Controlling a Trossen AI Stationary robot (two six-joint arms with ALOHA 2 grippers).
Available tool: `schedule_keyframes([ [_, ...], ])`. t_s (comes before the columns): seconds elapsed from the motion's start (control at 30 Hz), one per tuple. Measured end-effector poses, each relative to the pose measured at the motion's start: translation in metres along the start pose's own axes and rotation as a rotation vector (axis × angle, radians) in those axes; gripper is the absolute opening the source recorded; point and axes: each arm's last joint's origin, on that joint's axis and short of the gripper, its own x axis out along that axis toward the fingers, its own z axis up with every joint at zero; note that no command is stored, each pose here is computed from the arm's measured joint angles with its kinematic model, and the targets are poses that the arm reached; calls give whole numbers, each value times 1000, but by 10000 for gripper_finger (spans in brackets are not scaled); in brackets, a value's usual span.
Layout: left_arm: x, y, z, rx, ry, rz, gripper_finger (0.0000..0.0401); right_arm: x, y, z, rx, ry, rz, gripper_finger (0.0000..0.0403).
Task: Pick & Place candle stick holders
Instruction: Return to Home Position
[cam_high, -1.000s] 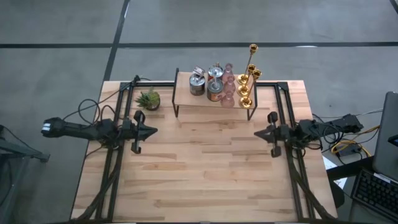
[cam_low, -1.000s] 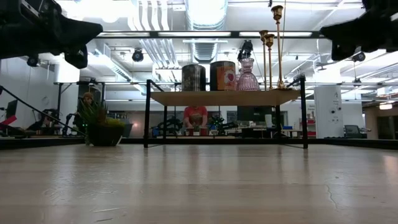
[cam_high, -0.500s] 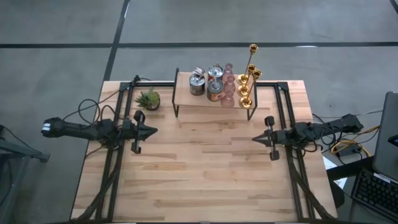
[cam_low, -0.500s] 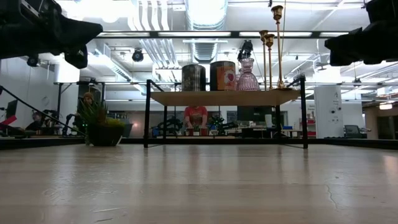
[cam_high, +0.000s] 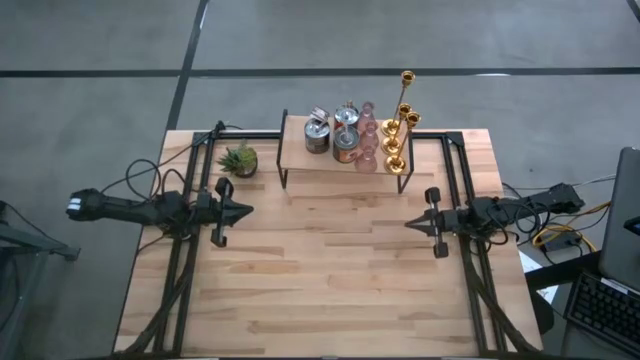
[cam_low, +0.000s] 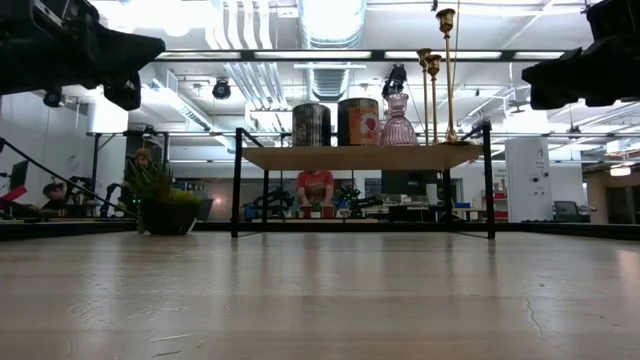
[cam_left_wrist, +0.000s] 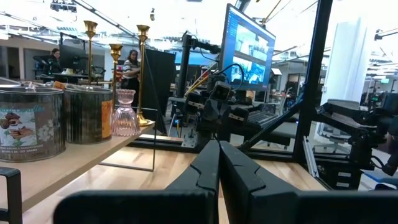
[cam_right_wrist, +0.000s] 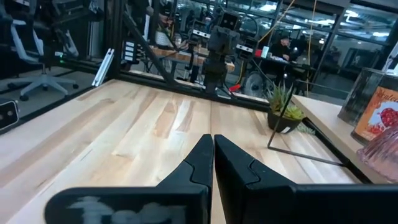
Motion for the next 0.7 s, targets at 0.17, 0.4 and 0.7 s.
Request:
schedule_keyframes([
  [0.17,0,0,0,0,0,0,12,0,0,0,5,0,0,8],
  [0.4,0,0,0,0,0,0,12,0,0,0,7,0,-1,8],
  [0.7,0,0,0,0,0,0,12,0,0,0,8,0,-2,8],
])
